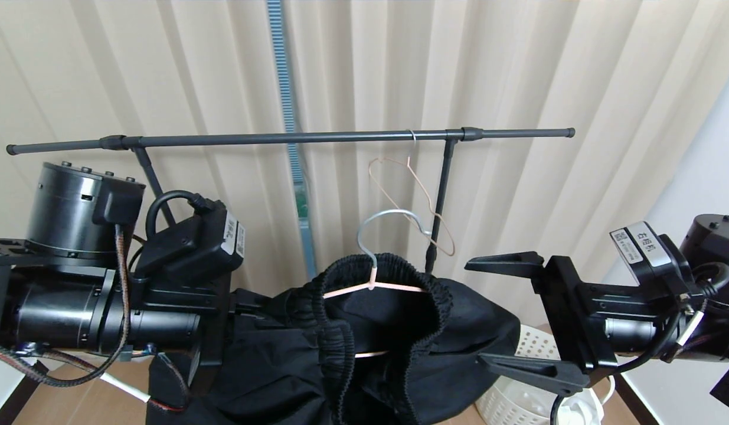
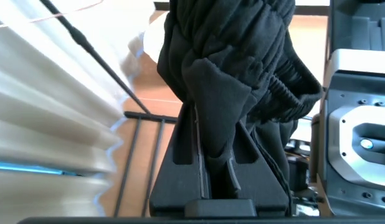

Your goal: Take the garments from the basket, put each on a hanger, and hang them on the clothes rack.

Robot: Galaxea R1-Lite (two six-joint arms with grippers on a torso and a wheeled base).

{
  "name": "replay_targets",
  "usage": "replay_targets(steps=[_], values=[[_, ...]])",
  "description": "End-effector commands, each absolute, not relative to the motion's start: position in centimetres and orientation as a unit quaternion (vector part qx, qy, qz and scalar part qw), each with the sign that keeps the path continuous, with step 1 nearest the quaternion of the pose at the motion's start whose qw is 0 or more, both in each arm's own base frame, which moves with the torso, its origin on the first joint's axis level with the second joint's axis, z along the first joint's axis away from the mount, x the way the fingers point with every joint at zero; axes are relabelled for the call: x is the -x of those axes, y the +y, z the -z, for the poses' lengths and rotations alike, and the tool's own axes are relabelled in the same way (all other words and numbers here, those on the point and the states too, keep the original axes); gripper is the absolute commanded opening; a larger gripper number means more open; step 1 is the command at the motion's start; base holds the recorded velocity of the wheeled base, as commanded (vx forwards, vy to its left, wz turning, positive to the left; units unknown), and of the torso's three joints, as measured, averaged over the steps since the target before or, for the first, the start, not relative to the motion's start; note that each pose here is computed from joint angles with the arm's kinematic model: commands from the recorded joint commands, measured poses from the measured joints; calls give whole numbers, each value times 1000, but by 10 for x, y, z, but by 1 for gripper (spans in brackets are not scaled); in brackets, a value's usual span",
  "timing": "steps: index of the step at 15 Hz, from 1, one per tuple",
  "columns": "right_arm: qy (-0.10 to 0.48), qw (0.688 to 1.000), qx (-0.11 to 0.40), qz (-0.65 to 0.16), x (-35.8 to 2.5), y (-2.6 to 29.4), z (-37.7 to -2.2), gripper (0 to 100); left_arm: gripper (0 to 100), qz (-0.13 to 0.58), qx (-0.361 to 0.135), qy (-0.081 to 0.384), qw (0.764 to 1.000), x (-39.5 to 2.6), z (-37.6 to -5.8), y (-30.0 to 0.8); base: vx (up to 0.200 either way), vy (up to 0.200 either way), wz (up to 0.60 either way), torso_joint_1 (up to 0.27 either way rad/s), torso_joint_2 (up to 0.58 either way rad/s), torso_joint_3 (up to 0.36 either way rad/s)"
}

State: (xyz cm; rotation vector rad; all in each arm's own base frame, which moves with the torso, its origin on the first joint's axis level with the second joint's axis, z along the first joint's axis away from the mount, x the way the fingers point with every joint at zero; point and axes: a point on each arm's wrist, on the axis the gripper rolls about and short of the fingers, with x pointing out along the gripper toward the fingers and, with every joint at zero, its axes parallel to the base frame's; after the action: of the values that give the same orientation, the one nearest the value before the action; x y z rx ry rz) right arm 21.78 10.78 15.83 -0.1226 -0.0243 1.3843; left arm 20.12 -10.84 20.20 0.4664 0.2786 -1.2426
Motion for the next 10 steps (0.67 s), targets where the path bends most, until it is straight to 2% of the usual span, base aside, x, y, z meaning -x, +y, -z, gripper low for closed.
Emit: replay_targets(steps=[1,10], values=[[-14,776,58,-627,-223,103,-160,100,0,555,-217,111,795,-191,-203,-95,0,0,0,0,0,0],[50,794,36,-605,-262,98,-122,100,0,505,-203,82,835,-174,-216,-66,0,0,0,0,0,0]])
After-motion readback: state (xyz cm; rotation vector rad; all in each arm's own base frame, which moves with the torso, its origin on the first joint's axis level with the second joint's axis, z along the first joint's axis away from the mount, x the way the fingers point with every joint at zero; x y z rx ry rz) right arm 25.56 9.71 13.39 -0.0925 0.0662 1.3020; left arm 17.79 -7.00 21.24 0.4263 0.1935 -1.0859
